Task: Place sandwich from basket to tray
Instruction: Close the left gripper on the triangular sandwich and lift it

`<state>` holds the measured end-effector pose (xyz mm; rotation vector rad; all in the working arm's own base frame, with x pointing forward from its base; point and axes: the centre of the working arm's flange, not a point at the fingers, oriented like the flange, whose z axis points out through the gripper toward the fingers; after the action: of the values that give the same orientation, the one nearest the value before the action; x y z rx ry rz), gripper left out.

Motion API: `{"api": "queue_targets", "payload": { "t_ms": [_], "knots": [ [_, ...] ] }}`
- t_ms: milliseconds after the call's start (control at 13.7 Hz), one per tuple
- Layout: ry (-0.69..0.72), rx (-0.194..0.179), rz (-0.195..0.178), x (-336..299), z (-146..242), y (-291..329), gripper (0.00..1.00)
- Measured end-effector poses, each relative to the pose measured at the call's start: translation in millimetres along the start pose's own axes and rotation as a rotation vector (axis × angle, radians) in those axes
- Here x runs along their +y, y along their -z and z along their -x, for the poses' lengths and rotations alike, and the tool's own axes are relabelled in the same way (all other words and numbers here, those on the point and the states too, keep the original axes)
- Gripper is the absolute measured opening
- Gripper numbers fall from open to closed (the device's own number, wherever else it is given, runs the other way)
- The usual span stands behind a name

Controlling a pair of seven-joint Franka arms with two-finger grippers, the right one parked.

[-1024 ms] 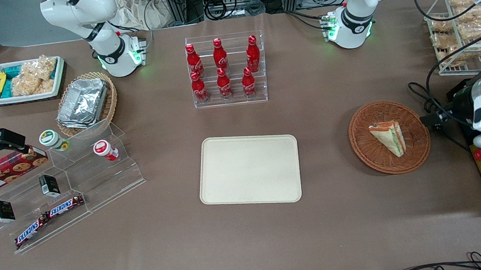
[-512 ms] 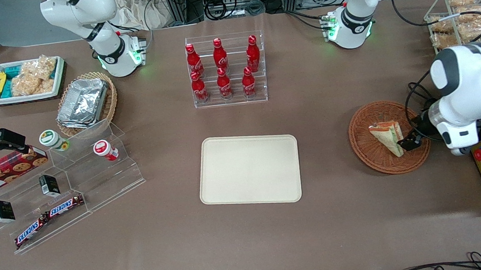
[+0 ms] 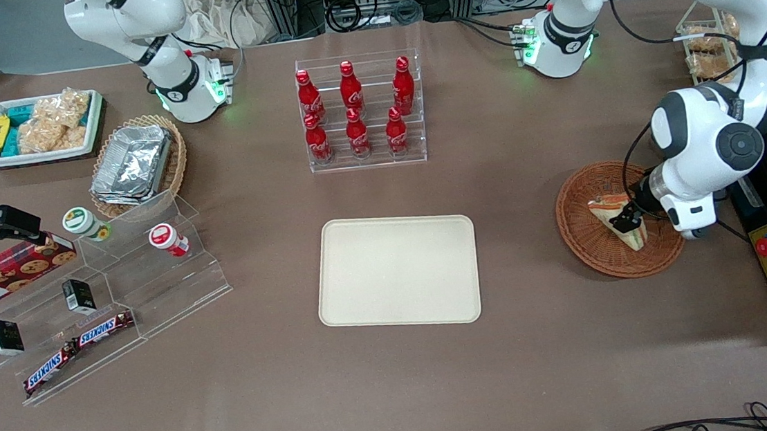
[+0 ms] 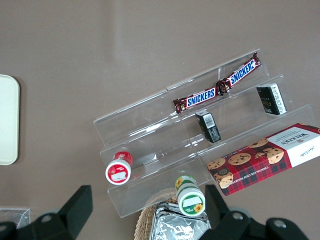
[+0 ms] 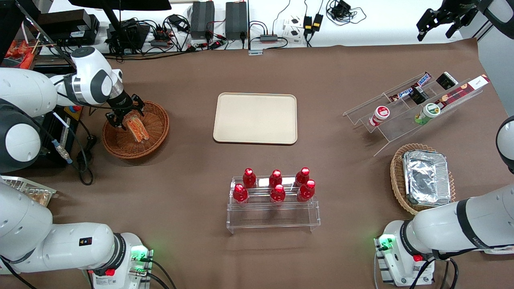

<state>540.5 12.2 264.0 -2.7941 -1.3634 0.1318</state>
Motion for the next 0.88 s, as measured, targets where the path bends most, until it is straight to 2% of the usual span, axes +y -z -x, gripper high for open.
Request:
{"api": "queue_targets", "payload": {
  "t_ms": [146, 293, 585, 659, 805, 878],
  "knots": [
    [0.000, 0.007, 0.009, 2, -2, -10, 1.00],
    [0.004, 0.010, 0.014, 4, -4, -20, 0.95],
    [0.016, 0.018, 0.025, 7, -6, -20, 0.49],
    [0.016, 0.022, 0.031, 9, -8, -17, 0.40],
    [0.016, 0.026, 0.035, 16, -14, -2, 0.33],
    [0.012, 0.015, 0.021, 20, -17, 11, 0.32]
  ]
}}
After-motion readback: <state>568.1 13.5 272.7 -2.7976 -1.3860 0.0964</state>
